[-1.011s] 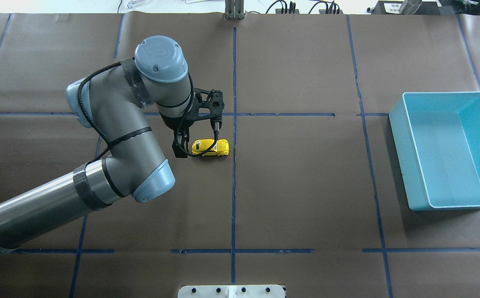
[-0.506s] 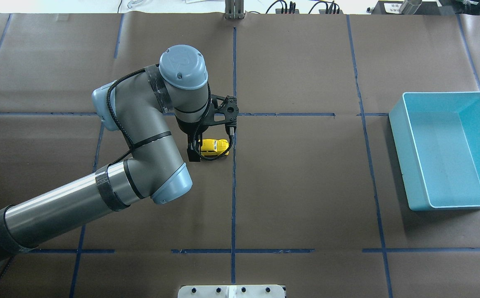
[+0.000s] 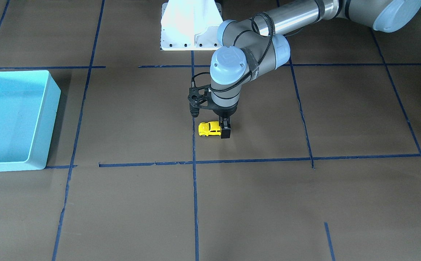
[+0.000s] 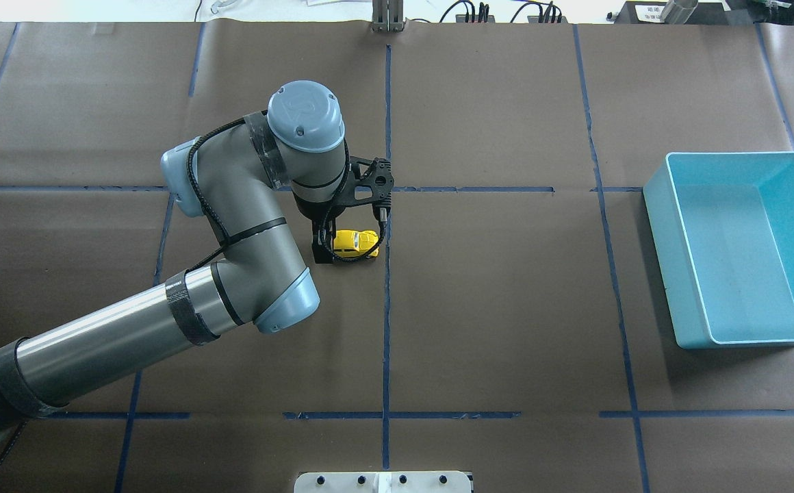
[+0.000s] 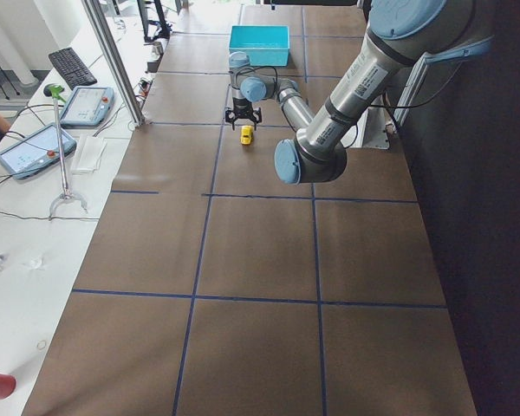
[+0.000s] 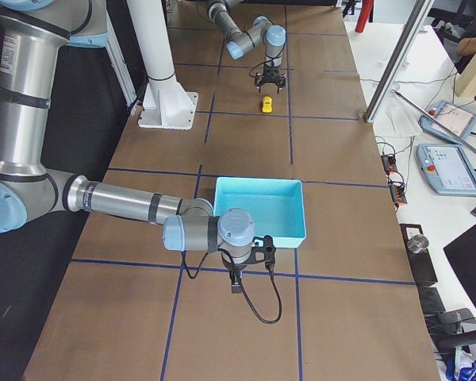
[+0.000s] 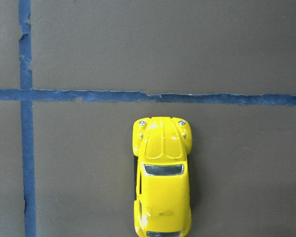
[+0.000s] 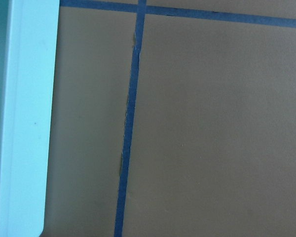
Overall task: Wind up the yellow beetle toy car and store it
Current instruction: 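Lower the left gripper onto the yellow car and close on it, then press the held car onto the table with the left gripper to wind it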
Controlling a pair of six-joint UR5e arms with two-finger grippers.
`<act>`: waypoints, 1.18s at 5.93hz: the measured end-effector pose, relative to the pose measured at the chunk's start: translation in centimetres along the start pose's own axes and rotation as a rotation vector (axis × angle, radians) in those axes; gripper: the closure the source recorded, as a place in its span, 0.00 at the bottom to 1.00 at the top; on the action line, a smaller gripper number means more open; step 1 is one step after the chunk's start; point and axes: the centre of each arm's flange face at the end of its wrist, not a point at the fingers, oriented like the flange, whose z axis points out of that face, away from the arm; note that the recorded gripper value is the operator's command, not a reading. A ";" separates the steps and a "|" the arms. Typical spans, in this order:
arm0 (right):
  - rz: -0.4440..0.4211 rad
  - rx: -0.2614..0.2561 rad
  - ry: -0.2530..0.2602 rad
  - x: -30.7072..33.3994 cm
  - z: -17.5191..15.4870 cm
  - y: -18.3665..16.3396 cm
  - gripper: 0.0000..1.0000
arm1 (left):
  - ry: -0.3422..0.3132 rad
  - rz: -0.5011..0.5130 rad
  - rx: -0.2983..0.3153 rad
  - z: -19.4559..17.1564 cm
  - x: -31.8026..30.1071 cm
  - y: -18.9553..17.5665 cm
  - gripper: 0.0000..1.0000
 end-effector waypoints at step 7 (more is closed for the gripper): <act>0.001 -0.001 0.000 0.0 0.0 0.1 0.00 | -0.002 -0.018 -0.009 2.9 0.1 -1.9 0.00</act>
